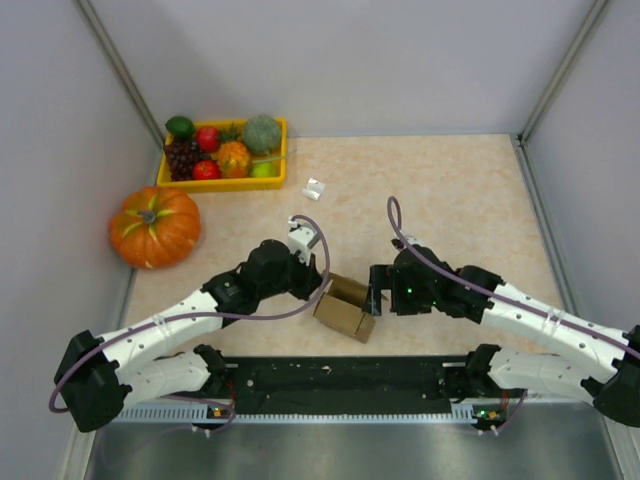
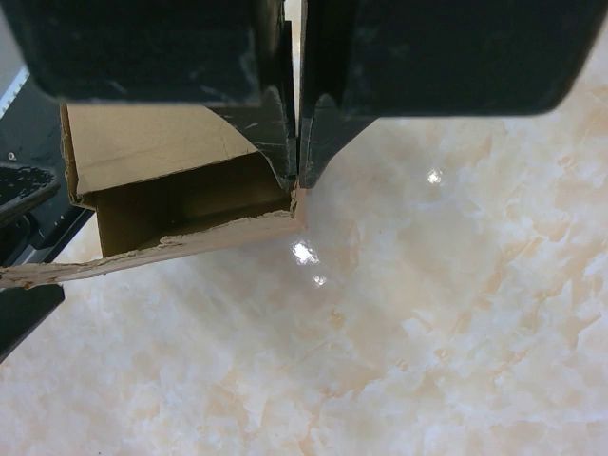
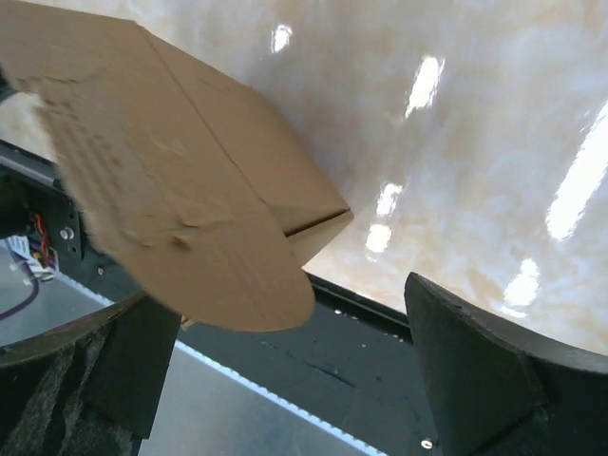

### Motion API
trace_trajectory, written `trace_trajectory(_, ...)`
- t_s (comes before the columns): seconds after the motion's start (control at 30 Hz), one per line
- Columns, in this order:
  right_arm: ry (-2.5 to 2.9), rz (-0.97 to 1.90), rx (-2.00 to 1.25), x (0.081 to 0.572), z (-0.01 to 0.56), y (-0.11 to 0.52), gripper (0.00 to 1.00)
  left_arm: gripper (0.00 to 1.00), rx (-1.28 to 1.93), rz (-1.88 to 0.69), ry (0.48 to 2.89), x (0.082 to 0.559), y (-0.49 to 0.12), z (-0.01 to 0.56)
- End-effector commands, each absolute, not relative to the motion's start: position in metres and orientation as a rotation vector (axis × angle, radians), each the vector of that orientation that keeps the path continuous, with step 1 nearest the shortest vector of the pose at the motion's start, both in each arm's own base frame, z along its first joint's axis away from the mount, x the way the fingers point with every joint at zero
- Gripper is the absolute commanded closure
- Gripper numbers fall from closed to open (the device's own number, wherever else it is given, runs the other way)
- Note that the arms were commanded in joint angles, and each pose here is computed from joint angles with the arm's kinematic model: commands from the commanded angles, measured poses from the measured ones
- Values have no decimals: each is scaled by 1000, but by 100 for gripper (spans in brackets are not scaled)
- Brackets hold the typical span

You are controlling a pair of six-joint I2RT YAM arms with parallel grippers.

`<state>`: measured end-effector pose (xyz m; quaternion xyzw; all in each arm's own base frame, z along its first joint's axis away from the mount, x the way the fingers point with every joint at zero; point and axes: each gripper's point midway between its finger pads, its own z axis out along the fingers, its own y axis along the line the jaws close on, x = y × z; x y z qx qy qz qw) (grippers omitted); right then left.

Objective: Fold the paper box

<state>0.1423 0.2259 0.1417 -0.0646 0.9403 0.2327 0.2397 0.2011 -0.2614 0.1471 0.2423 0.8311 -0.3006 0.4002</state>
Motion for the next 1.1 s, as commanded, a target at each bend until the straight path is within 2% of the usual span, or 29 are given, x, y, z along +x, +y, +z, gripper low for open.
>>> trace_trajectory(0.0, 2561, 912, -7, 127, 149, 246, 1, 100, 534, -804, 2110, 201, -266, 155)
trace_trajectory(0.17, 2547, 1041, 6, 121, 140, 258, 2, 100, 520, -804, 2136, 197, -269, 153)
trace_trajectory(0.33, 2544, 1063, 51, 121, 131, 259, 8, 100, 503, -796, 2155, 192, -270, 155)
trace_trajectory(0.47, 2526, 1081, 126, 120, 111, 254, 20, 100, 482, -806, 2179, 186, -270, 156)
trace_trajectory(0.5, 2518, 1101, 140, 120, 109, 255, 27, 100, 476, -813, 2185, 184, -270, 156)
trace_trajectory(0.6, 2501, 1103, 172, 121, 100, 251, 35, 100, 461, -834, 2193, 179, -270, 159)
trace_trajectory(0.87, 2485, 1060, 216, 125, 86, 245, 40, 100, 403, -941, 2227, 163, -279, 168)
trace_trajectory(1.07, 2497, 1036, 215, 125, 82, 246, 40, 100, 323, -1009, 2240, 155, -286, 178)
